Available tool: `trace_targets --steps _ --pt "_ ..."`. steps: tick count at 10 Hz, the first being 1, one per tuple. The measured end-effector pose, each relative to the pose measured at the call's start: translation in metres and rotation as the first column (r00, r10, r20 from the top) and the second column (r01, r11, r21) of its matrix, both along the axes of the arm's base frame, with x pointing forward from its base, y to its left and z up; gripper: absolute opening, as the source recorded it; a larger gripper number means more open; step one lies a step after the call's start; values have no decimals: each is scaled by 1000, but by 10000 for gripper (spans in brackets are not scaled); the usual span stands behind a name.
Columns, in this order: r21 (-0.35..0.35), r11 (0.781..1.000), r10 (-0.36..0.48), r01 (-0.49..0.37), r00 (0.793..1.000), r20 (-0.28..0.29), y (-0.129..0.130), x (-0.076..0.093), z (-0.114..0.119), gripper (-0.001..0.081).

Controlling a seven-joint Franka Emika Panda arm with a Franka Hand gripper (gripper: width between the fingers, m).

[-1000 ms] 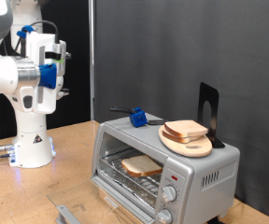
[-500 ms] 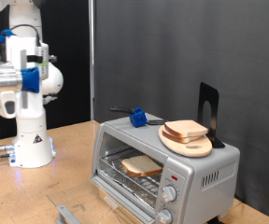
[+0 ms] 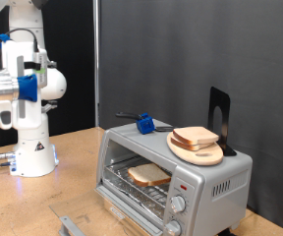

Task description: Make a piece of toast with the oven

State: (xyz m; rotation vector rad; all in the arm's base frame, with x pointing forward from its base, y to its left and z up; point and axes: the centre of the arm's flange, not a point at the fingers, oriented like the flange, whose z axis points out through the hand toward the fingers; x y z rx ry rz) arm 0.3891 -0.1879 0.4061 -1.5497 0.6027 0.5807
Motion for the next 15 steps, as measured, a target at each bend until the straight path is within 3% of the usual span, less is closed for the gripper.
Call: trace_targets --steps 3,7,10,15 --pt "-25 993 -111 113 992 52 -19 17 -43 682" --pt "-56 994 -92 93 995 26 -42 28 -90 682" --pt "-96 994 -42 41 999 -8 -59 31 -110 682" --pt "-106 994 -34 34 999 4 -74 29 -121 682"
